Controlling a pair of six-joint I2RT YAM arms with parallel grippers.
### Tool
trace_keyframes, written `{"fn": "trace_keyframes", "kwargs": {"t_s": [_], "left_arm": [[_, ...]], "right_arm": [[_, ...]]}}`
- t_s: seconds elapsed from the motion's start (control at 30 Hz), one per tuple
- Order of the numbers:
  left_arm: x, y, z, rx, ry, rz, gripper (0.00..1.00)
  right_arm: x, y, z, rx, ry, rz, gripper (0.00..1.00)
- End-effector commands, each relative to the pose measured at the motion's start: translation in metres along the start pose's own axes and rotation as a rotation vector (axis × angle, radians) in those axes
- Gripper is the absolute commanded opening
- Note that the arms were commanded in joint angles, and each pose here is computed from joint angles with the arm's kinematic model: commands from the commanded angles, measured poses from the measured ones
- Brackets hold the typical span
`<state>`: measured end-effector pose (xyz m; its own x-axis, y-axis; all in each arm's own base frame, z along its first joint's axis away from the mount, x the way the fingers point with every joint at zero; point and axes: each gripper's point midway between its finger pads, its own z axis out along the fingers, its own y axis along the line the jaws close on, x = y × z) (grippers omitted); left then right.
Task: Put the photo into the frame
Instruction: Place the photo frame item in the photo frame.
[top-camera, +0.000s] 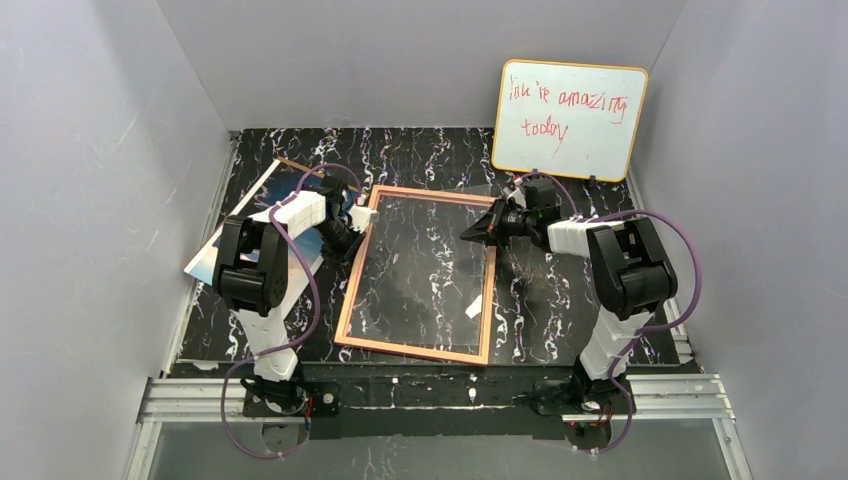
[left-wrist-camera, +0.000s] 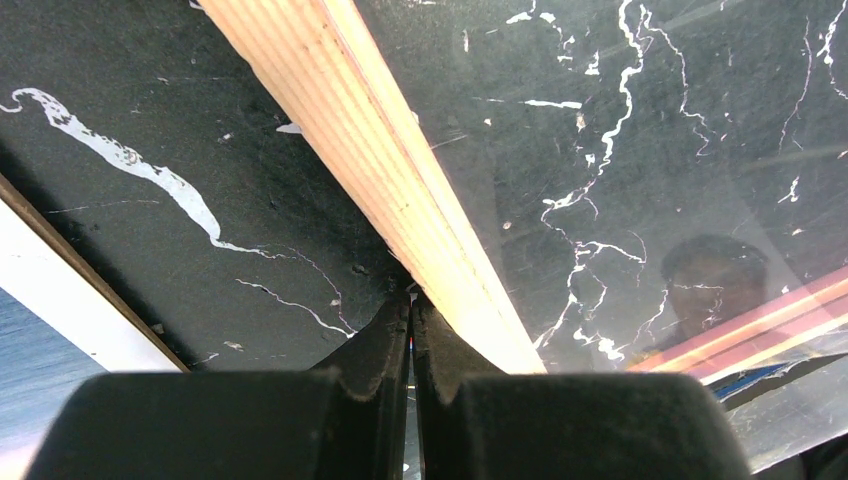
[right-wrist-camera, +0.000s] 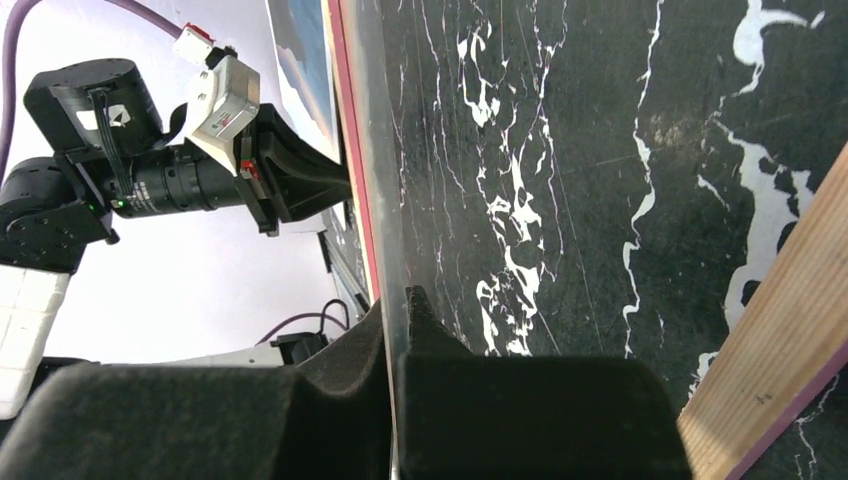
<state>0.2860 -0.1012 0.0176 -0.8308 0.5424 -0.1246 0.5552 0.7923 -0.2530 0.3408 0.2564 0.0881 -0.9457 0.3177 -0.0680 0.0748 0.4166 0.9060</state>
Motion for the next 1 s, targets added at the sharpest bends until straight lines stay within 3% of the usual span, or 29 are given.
{"fn": "trace_keyframes", "kwargs": {"t_s": [0.0, 0.23, 0.4, 0.83, 0.97], "left_arm": [[0.014, -0.011, 0.013, 0.055, 0.067, -0.001, 0.03], [0.014, -0.011, 0.015, 0.056, 0.067, -0.004, 0.03], [0.014, -0.011, 0.014, 0.051, 0.065, -0.004, 0.04], [0.016, -0.011, 0.015, 0.054, 0.07, -0.01, 0.04], [0.015, -0.011, 0.015, 0.053, 0.063, -0.007, 0.04]], "right_arm": [[-0.018, 0.013, 0.003, 0.013, -0.048, -0.065, 0.14], [-0.026, 0.015, 0.008, 0.125, -0.059, -0.133, 0.55], [-0.027, 0.013, 0.01, 0.237, -0.052, -0.197, 0.76], [-0.014, -0.002, 0.02, 0.514, -0.007, -0.245, 0.83], [-0.009, 0.002, 0.019, 0.521, -0.004, -0.222, 0.86]]}}
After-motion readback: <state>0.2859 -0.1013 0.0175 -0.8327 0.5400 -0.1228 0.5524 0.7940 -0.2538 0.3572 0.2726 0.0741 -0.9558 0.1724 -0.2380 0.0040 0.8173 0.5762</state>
